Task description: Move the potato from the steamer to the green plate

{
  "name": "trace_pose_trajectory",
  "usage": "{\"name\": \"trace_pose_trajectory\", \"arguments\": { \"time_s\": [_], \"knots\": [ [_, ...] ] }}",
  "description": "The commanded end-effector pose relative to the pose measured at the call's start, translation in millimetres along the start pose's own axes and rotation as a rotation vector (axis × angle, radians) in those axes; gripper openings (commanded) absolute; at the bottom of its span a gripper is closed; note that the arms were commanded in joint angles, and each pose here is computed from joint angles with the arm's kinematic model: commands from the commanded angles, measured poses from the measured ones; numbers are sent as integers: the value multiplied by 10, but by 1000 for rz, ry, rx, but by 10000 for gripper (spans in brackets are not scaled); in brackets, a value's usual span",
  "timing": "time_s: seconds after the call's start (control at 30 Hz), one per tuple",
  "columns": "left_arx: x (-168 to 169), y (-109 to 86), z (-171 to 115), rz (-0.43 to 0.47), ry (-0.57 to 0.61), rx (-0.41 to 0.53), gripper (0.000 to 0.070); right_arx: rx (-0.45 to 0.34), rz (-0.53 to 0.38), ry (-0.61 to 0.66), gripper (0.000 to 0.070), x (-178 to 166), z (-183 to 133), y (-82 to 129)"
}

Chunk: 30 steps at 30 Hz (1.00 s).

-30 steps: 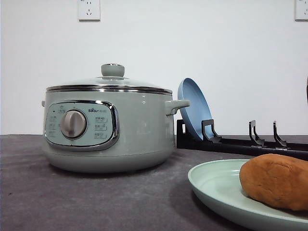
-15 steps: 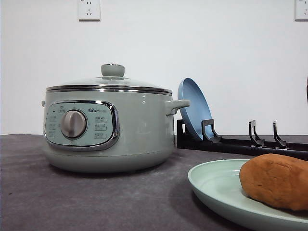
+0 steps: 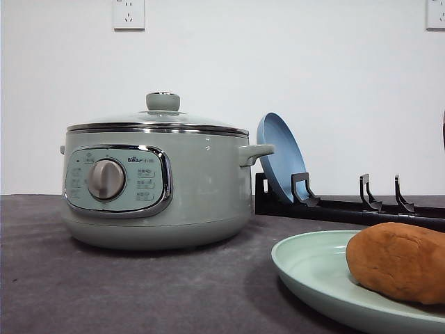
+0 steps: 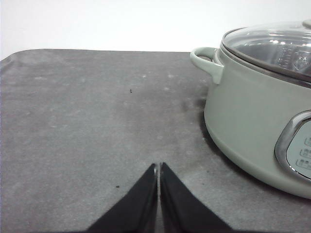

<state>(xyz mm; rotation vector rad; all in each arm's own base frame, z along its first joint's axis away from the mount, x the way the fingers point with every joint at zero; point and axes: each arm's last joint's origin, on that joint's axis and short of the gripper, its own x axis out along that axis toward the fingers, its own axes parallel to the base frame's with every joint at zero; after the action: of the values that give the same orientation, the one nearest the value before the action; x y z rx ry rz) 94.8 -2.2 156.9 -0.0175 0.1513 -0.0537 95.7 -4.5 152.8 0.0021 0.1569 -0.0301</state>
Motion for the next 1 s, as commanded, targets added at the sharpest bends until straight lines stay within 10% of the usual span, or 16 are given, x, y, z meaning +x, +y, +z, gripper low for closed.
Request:
{"name": "trace_pose_trajectory", "arguments": {
  "time_s": [0.0,0.97],
  "knots": [
    [19,5,-73,6,27,-3,0,-10,-4,-9,15,4,-5,-3],
    [19,5,-73,6,27,-3,0,-10,-4,-9,15,4,-5,-3]
  ]
}}
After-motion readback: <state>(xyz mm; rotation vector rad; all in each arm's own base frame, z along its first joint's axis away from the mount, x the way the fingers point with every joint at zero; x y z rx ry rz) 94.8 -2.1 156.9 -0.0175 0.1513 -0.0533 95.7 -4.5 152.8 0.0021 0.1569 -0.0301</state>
